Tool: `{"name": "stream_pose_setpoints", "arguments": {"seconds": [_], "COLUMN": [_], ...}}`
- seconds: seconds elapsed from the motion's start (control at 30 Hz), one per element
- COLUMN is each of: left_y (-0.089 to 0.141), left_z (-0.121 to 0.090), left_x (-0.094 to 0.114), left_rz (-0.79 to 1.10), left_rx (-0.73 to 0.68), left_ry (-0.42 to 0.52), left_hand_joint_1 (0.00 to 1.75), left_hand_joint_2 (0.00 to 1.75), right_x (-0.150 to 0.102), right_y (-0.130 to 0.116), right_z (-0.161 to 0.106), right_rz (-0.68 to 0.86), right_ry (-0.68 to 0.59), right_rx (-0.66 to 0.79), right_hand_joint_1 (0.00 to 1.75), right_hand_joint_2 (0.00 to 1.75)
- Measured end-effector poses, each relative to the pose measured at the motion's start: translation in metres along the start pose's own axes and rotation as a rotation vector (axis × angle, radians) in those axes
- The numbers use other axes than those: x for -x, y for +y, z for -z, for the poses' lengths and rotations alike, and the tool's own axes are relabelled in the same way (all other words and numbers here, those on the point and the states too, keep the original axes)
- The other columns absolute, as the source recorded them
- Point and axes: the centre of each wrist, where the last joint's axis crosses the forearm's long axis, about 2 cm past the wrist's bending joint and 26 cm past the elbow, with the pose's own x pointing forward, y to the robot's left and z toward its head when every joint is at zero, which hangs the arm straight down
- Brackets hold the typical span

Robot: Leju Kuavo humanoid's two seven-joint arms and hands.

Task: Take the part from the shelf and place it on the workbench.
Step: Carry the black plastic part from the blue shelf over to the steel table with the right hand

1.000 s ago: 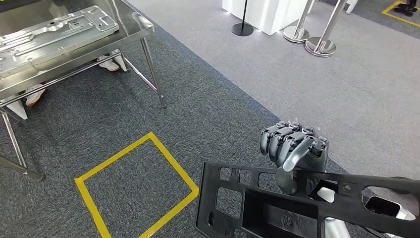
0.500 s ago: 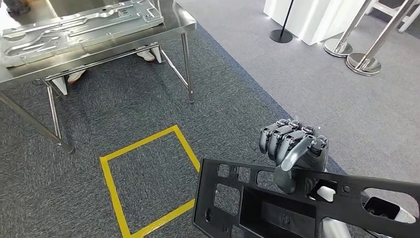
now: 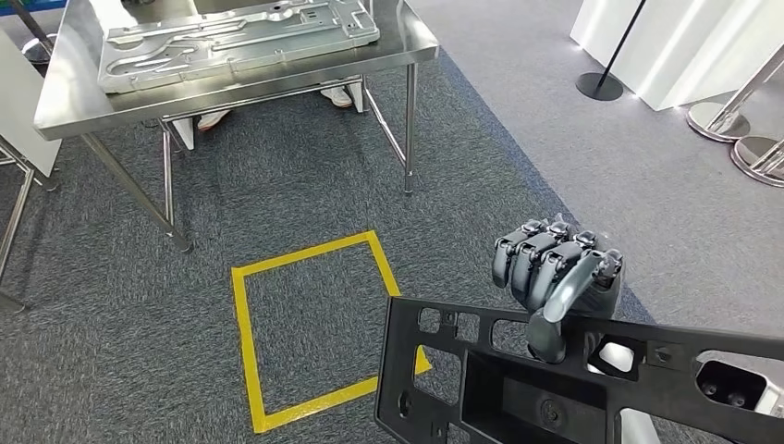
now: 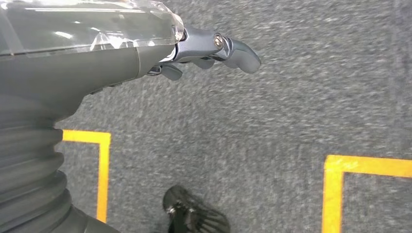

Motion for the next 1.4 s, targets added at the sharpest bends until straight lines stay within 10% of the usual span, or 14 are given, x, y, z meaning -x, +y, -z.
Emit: {"name": "stream_pose_setpoints", "arguments": {"seconds": [1.4], "left_y": [-0.01], "left_z": [-0.001], "left_x": [-0.001], "left_rz": [-0.098], "left_rx": [0.1], "left_ry": [-0.097], "left_hand_joint_1": [0.0], "left_hand_joint_2": [1.75], "right_x": [-0.007], "right_y": [-0.011], "right_z": [-0.004], "right_rz": [-0.001], "right_ry": [-0.024], "right_rx": [0.012], "right_hand_joint_1": [1.69], "right_hand_joint_2": [1.75]}}
